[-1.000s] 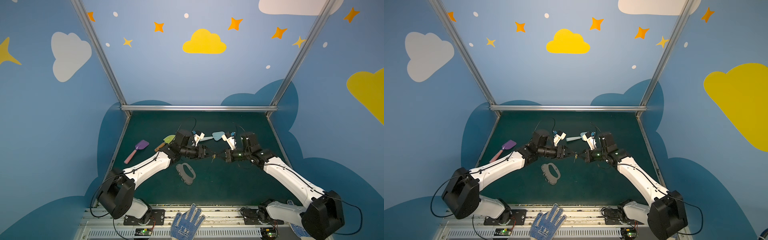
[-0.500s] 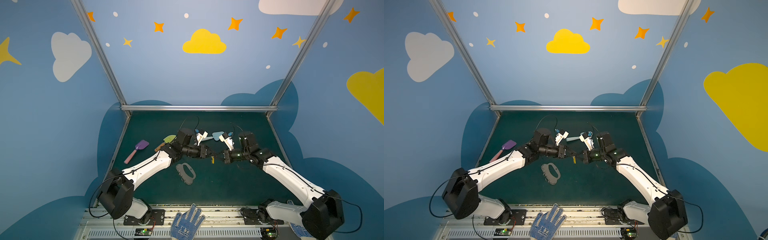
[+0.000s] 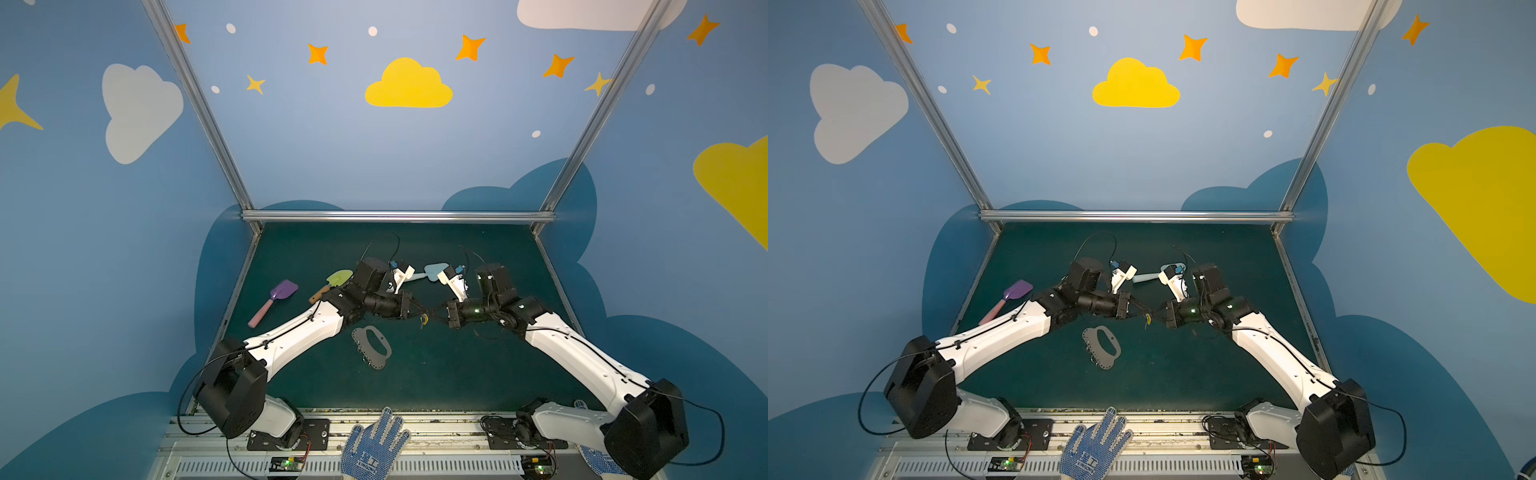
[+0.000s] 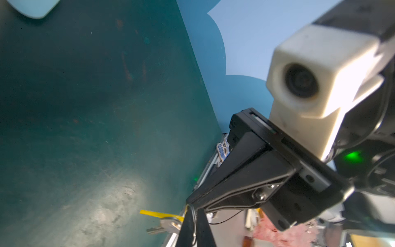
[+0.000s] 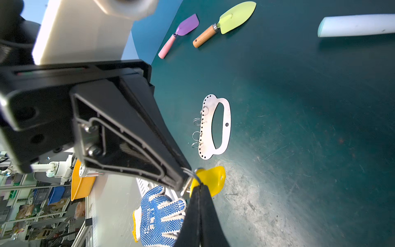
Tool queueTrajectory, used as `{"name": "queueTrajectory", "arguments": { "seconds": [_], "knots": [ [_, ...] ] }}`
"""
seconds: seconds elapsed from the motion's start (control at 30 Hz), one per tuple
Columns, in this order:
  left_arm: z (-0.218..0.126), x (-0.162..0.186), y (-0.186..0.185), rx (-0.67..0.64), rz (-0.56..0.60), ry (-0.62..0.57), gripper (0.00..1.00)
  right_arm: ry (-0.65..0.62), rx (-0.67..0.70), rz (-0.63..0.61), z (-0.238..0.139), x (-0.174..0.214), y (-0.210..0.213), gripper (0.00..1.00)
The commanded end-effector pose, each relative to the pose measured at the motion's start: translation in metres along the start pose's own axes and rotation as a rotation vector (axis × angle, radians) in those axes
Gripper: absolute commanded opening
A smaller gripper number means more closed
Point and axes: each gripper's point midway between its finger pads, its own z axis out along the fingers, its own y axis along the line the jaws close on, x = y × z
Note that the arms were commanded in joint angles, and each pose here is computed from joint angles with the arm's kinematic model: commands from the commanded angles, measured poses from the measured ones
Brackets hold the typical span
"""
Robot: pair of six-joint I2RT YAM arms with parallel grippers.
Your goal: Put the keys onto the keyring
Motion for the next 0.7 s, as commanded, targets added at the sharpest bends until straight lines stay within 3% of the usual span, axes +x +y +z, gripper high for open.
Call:
{"name": "queueTrajectory", "arguments": {
  "seconds": [0.0,0.13,0.23,0.47,0.67],
  "knots": [
    [-0.003,-0.005,-0.008,-0.002,0.034,-0.017,0.04,-0.018,-0.006,-0.033,-0.007,-0.008,0.011,0.05],
    [-0.009,-0.009,-0.009,-0.013,0.048,-0.049,0.04,-0.042,0.019,-0.025,-0.013,-0.011,0.01,0.28],
    [-0.015,-0.015,-0.015,-0.008,0.069,-0.088,0.04,-0.086,0.03,-0.003,-0.023,-0.018,0.011,0.37],
    [-0.029,-0.032,-0.017,-0.019,0.091,-0.186,0.04,-0.281,-0.026,0.1,-0.048,-0.046,0.004,0.4],
    [-0.038,-0.051,-0.001,-0.106,0.073,-0.285,0.04,-0.396,-0.114,0.183,-0.052,-0.064,-0.009,0.42]
  ]
}}
